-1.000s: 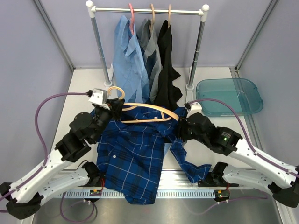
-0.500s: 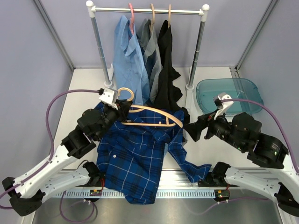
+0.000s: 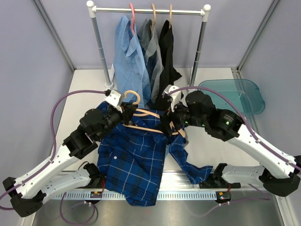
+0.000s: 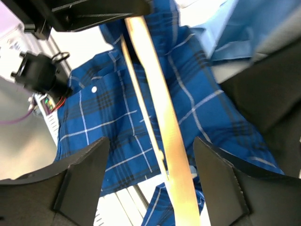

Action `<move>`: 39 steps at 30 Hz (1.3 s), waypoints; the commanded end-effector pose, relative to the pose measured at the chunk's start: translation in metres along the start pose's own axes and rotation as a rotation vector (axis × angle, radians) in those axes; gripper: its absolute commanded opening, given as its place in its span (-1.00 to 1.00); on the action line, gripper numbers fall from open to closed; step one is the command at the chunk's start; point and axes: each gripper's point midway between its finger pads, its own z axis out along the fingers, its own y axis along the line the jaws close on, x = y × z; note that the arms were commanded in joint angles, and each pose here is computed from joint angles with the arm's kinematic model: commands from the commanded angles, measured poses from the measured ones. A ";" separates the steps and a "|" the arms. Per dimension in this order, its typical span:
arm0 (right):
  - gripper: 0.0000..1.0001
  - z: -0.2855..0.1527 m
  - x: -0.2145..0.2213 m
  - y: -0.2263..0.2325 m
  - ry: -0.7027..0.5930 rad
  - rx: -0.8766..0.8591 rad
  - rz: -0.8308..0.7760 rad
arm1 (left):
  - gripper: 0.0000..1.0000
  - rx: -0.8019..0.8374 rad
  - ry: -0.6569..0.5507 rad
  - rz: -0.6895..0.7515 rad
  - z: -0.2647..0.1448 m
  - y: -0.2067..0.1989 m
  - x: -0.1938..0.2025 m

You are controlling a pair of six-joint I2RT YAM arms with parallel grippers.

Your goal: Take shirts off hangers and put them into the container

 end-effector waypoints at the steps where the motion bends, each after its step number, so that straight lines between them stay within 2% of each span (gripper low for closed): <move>1: 0.55 -0.005 -0.024 0.017 -0.059 -0.101 -0.085 | -1.00 0.046 -0.129 0.001 -0.005 -0.009 -0.049; 8: 0.15 0.008 -0.022 0.017 -0.043 -0.115 -0.090 | -1.00 0.080 -0.140 0.012 -0.008 -0.014 -0.050; 9: -0.03 0.010 -0.022 0.017 -0.042 -0.115 -0.090 | -1.00 0.080 -0.147 0.012 -0.009 -0.014 -0.052; 12: -0.39 0.011 -0.022 0.016 -0.040 -0.113 -0.090 | -1.00 0.075 -0.151 0.019 -0.010 -0.013 -0.052; 13: -0.65 0.011 -0.021 0.016 -0.041 -0.110 -0.088 | -1.00 0.074 -0.150 0.021 -0.010 -0.012 -0.051; 14: -0.76 0.010 -0.022 0.014 -0.043 -0.101 -0.085 | -1.00 0.070 -0.147 0.023 -0.010 -0.012 -0.050; 15: -0.96 0.009 -0.022 0.014 -0.043 -0.096 -0.082 | -0.98 0.063 -0.149 0.020 -0.010 -0.010 -0.050; 16: -1.00 0.008 -0.022 0.013 -0.045 -0.091 -0.082 | -0.87 0.060 -0.148 0.019 -0.011 -0.010 -0.049; 18: -1.00 0.005 -0.021 0.011 -0.053 -0.079 -0.077 | -0.60 0.057 -0.146 0.014 -0.011 -0.009 -0.046; 19: -1.00 0.003 -0.018 0.011 -0.055 -0.074 -0.074 | -0.06 0.053 -0.148 0.011 -0.013 -0.008 -0.046; 21: -1.00 -0.001 -0.017 0.011 -0.061 -0.075 -0.069 | 0.48 0.047 -0.152 0.010 -0.015 -0.006 -0.046; 23: -1.00 -0.005 -0.010 0.011 -0.051 -0.074 -0.064 | 0.85 0.029 -0.157 0.004 -0.018 -0.003 -0.046; 24: -1.00 -0.006 -0.008 0.011 -0.049 -0.073 -0.064 | 0.94 0.024 -0.152 0.003 -0.020 -0.002 -0.045; 31: -1.00 -0.015 0.019 -0.002 -0.009 0.001 -0.028 | 0.98 -0.020 -0.154 -0.021 -0.033 0.008 -0.047; 34: -1.00 -0.019 0.028 -0.006 0.001 0.027 -0.016 | 0.98 -0.086 -0.146 -0.052 -0.041 0.020 -0.043; 39: -1.00 -0.034 0.038 -0.010 0.003 0.056 0.005 | 0.98 -0.373 -0.055 -0.088 -0.059 0.069 -0.014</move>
